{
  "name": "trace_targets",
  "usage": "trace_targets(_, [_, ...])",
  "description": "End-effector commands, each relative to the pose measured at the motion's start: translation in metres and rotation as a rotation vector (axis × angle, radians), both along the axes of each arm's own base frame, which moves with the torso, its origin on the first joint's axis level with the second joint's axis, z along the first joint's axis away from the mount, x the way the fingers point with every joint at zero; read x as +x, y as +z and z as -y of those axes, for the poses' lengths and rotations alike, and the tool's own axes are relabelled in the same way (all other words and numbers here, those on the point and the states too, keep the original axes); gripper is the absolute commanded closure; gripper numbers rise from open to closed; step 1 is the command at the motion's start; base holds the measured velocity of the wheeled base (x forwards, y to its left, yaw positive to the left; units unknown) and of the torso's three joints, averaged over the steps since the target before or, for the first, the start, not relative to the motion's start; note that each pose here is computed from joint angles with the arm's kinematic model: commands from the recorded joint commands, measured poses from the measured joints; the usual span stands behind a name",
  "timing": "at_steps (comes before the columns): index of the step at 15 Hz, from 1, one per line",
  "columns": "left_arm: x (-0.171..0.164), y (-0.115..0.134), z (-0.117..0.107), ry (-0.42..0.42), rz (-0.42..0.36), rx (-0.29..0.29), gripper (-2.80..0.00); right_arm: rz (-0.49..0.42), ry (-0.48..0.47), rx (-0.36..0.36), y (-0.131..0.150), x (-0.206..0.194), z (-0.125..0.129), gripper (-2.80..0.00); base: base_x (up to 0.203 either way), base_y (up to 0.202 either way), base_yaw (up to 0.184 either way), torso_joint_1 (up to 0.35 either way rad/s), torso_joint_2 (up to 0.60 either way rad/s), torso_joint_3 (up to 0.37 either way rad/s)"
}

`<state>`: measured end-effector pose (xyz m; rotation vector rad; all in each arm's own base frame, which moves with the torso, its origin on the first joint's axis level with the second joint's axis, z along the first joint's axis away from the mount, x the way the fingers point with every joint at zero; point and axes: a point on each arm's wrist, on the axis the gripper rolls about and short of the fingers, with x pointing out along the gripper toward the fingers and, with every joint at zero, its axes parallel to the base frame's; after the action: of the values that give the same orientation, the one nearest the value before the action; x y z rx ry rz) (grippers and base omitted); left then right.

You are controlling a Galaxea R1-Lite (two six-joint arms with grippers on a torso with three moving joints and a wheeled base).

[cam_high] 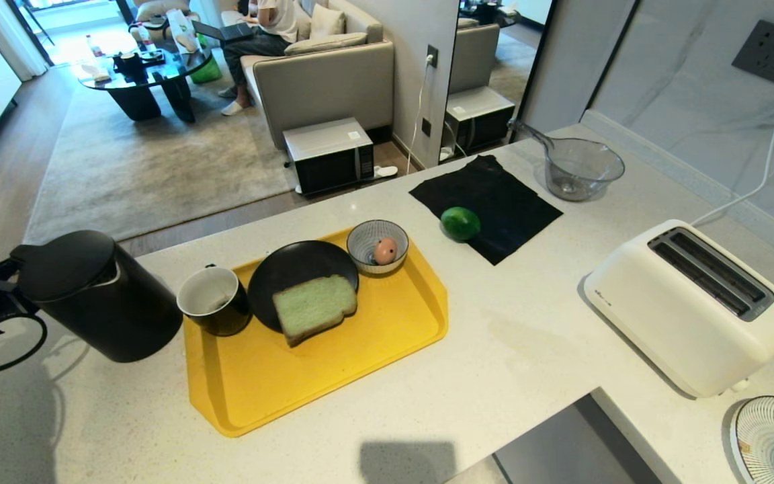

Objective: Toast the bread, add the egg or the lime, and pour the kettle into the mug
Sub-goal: Put the kettle back

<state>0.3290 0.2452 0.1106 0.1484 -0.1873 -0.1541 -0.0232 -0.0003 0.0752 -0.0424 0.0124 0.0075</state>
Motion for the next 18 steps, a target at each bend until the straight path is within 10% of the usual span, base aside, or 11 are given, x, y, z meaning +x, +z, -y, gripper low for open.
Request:
trace_targets(1, [-0.003, 0.007, 0.002, -0.006, 0.014, 0.012, -2.80, -0.001, 0.000, -0.001, 0.000, 0.000, 0.000, 0.00, 0.000, 0.000, 0.000, 0.000, 0.00, 0.000])
trace_targets(18, [-0.057, -0.022, -0.003, 0.034, -0.122, -0.032, -2.80, -0.001, 0.000, -0.001, 0.000, 0.000, 0.000, 0.00, 0.000, 0.000, 0.000, 0.000, 0.00, 0.000])
